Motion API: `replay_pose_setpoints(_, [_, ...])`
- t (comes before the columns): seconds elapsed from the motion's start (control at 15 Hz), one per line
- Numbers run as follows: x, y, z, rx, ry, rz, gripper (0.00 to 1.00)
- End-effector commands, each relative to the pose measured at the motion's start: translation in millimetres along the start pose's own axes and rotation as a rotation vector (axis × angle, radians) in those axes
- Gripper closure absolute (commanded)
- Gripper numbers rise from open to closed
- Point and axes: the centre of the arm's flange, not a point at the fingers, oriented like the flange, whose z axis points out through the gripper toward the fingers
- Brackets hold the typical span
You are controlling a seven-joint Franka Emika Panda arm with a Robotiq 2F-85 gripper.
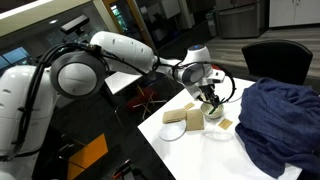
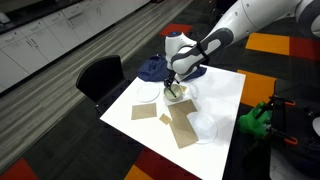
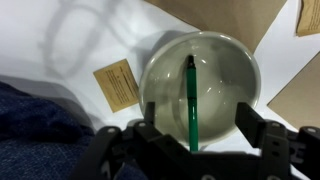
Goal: Put the pen on the table
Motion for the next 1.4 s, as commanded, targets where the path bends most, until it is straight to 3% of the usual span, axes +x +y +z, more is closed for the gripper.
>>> replay_pose_setpoints(0.0, [11, -9, 4, -0.044, -0.018, 0.008, 0.19])
replay_pose_setpoints(1.2, [28, -19, 37, -0.089, -0.042, -0.016, 0.18])
replay_pose_setpoints(1.33, [30, -18, 39, -0.094, -0.046, -0.015, 0.23])
